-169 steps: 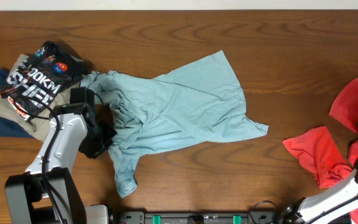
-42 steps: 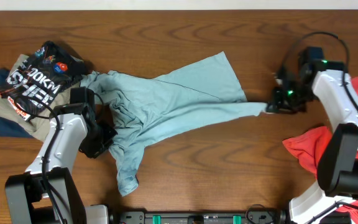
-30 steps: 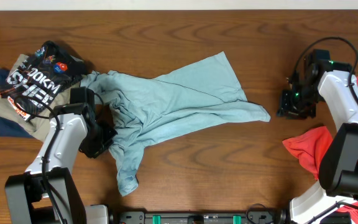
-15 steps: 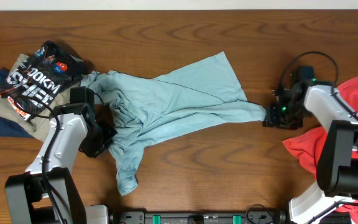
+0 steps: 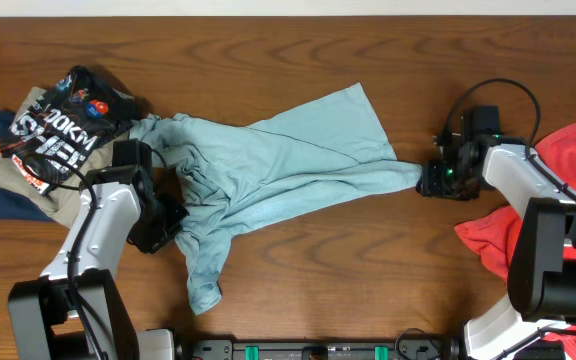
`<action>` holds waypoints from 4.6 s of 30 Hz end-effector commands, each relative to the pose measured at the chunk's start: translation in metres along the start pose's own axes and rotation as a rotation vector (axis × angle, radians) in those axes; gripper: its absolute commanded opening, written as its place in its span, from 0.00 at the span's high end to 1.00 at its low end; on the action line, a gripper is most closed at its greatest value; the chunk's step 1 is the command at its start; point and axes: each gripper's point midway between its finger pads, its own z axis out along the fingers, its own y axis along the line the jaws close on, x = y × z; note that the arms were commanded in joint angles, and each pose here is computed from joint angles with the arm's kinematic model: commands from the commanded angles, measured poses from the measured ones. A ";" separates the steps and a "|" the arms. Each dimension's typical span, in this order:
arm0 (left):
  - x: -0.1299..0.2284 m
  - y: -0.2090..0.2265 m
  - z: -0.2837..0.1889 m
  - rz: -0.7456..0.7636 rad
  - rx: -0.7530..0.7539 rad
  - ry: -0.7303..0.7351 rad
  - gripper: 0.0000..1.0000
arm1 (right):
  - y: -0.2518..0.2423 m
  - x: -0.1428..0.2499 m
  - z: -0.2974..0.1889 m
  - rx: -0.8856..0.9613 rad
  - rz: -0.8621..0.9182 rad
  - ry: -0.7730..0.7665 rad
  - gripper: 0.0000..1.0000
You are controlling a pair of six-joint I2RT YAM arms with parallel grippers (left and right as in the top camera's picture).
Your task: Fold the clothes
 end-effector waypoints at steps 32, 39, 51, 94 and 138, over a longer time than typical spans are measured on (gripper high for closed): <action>0.000 0.000 0.000 0.020 -0.003 -0.004 0.94 | 0.026 0.020 -0.001 -0.118 0.016 0.096 0.99; 0.001 0.001 0.000 0.020 -0.006 -0.001 0.94 | -0.009 0.026 -0.049 -0.100 0.158 0.209 0.99; 0.012 0.009 0.000 0.015 -0.037 0.044 0.78 | -0.020 0.034 -0.058 -0.107 0.170 0.244 0.99; 0.052 -0.008 0.006 0.331 -0.101 0.075 0.45 | -0.016 0.036 -0.056 -0.110 0.134 0.248 0.99; 0.046 -0.020 0.022 0.518 -0.155 -0.064 0.50 | -0.019 0.037 -0.056 -0.092 0.132 0.254 0.99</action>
